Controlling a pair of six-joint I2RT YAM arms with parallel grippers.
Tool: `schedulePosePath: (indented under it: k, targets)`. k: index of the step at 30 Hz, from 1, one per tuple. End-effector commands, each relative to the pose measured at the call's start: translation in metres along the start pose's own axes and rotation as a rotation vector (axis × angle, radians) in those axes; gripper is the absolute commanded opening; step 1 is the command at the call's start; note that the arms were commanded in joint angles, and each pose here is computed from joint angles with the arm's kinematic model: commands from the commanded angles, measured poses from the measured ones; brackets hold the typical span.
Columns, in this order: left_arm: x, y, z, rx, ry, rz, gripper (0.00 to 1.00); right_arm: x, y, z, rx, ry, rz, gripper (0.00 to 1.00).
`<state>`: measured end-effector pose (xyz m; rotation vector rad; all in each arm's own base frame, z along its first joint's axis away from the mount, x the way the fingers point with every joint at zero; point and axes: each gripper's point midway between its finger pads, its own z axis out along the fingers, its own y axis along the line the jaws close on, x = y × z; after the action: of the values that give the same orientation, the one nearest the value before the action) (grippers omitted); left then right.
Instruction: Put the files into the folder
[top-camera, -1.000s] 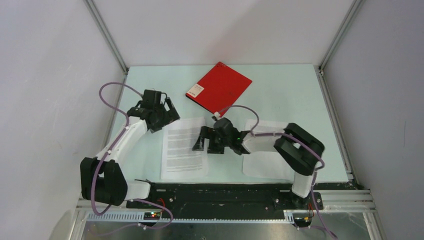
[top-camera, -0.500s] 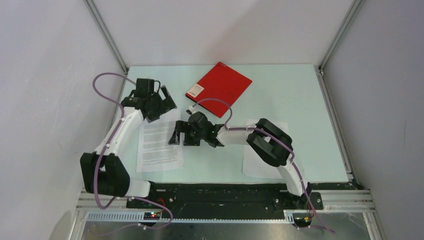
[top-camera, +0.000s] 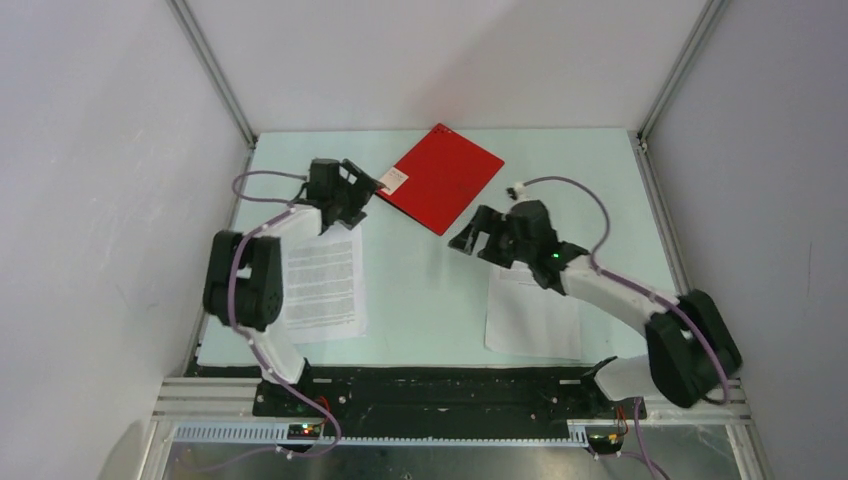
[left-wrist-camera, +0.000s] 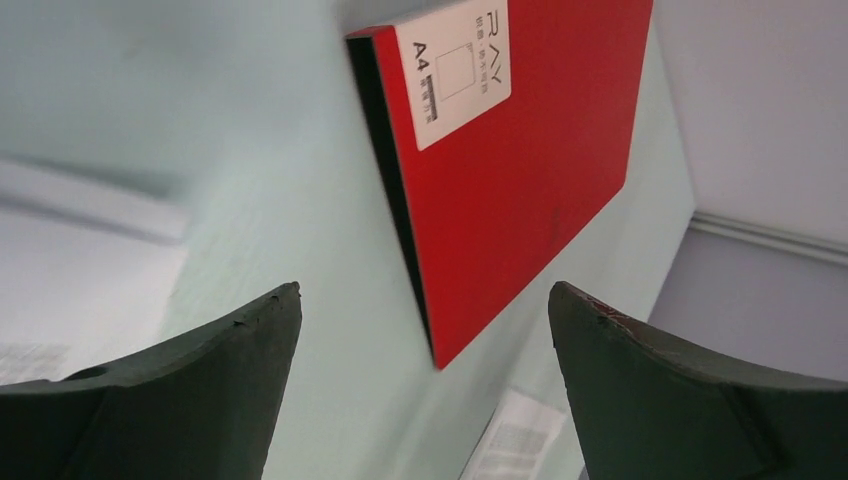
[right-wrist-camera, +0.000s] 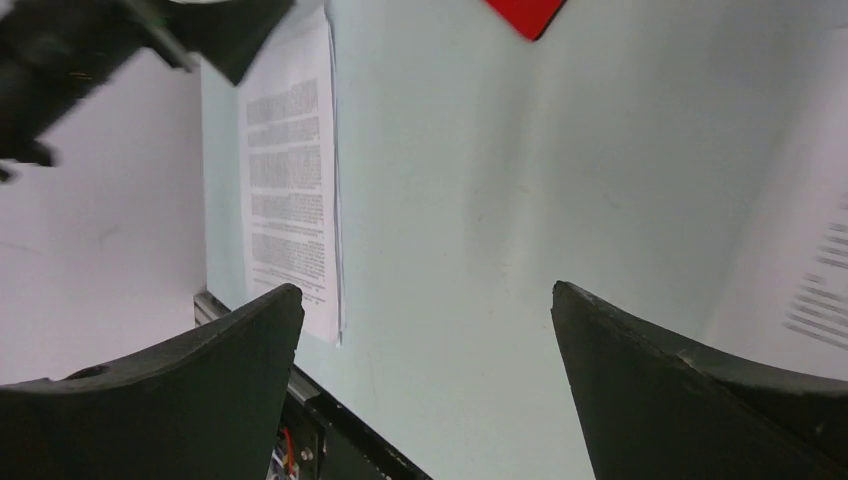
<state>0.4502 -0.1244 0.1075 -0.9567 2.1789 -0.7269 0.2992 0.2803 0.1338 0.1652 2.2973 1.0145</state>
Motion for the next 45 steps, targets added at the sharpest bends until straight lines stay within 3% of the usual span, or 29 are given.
schedulePosePath:
  k: [1, 10, 26, 28, 30, 31, 32, 34, 37, 45]
  targets:
    - [-0.018, -0.065, 0.03, 0.241, -0.112, -0.126, 0.98, -0.011, -0.027, -0.039, 0.033, -0.042, -0.004, 1.0]
    - [-0.013, -0.063, 0.084, 0.249, -0.117, -0.185, 0.92, -0.033, -0.056, -0.082, 0.07, -0.125, 0.017, 1.0]
    - [0.006, -0.059, 0.117, 0.225, -0.079, -0.227, 0.77, -0.031, -0.068, -0.08, 0.068, -0.104, 0.039, 1.0]
    - [0.009, -0.064, 0.117, 0.233, -0.068, -0.24, 0.68, -0.032, -0.068, -0.079, 0.065, -0.104, 0.039, 1.0]
    - [0.014, -0.071, 0.112, 0.247, -0.051, -0.255, 0.39, -0.033, -0.068, -0.077, 0.058, -0.108, 0.044, 1.0]
    - [0.018, -0.072, 0.109, 0.248, -0.037, -0.26, 0.32, -0.034, -0.069, -0.076, 0.057, -0.108, 0.054, 1.0]
    - [0.018, -0.078, 0.101, 0.261, -0.029, -0.28, 0.14, -0.038, -0.065, -0.075, 0.034, -0.115, 0.053, 1.0]
    - [0.027, -0.084, 0.083, 0.273, 0.008, -0.326, 0.02, -0.045, -0.063, -0.07, 0.0, -0.124, 0.068, 1.0]
    - [0.048, -0.082, 0.056, 0.24, 0.069, -0.38, 0.0, -0.058, -0.059, -0.057, -0.066, -0.135, 0.128, 1.0]
    - [0.067, -0.076, -0.029, 0.228, 0.078, -0.517, 0.0, -0.063, -0.076, -0.023, -0.076, -0.126, 0.305, 0.99]
